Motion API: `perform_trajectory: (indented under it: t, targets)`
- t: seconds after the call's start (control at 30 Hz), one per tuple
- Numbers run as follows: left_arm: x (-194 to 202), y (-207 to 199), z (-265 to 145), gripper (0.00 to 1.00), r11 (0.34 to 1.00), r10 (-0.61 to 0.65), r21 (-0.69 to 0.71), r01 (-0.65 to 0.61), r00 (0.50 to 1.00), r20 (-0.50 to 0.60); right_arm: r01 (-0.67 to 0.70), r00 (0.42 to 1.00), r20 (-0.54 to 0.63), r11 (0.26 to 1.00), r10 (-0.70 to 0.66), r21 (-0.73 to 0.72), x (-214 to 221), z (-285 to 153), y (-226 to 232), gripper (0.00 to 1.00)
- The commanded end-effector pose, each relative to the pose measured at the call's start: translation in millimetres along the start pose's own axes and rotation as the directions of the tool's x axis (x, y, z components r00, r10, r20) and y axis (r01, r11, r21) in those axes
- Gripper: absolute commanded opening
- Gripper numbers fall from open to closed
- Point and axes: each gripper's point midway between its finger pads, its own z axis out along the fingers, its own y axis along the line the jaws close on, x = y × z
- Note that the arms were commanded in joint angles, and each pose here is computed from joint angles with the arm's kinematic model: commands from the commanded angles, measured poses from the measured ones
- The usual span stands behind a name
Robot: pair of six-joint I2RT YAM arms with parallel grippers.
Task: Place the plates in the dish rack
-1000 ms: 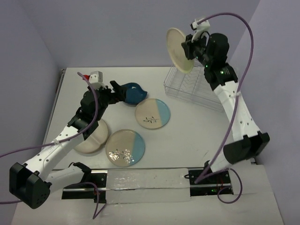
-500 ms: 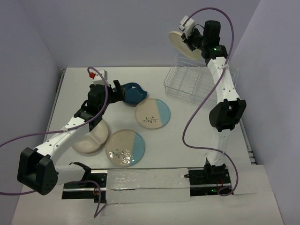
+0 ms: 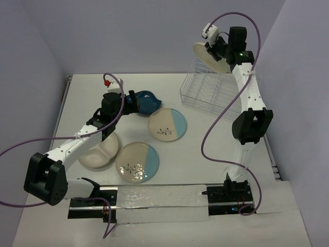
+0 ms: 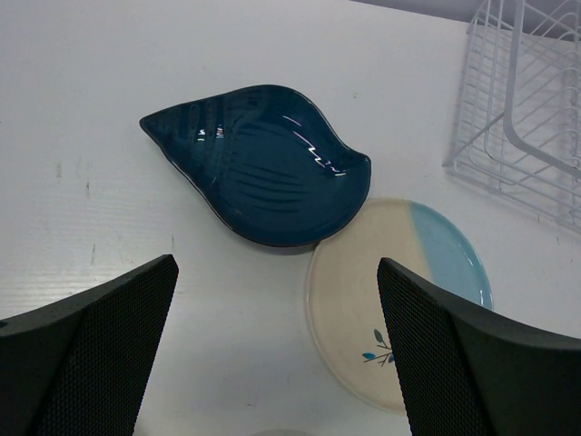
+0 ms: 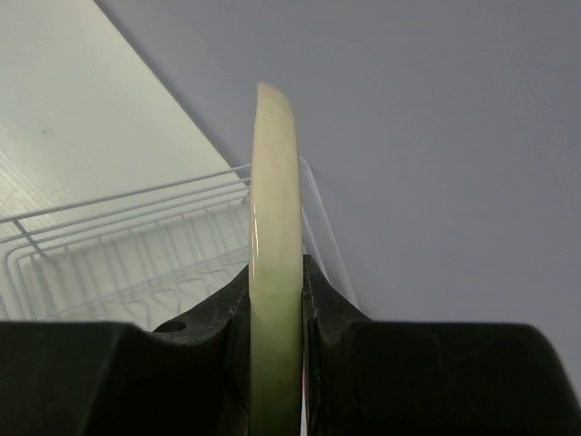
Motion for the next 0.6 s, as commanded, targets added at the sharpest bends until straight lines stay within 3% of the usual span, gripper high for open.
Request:
perform_trajectory:
  t: [0.0, 0.57]
  targets:
    - [-23, -15, 5, 0.99, 0.999, -0.002, 0.054, 0.000, 0.999, 0.043, 0.019, 0.993, 0.117, 0.996, -0.029, 0.089, -50, -27, -19, 0.00]
    - [-7, -22, 14, 0.99, 0.995, 0.001, 0.103, -0.002, 1.000, 0.010, 0.051, 0.997, -0.058, 0.998, -0.049, 0.047, 13, -10, 5, 0.00]
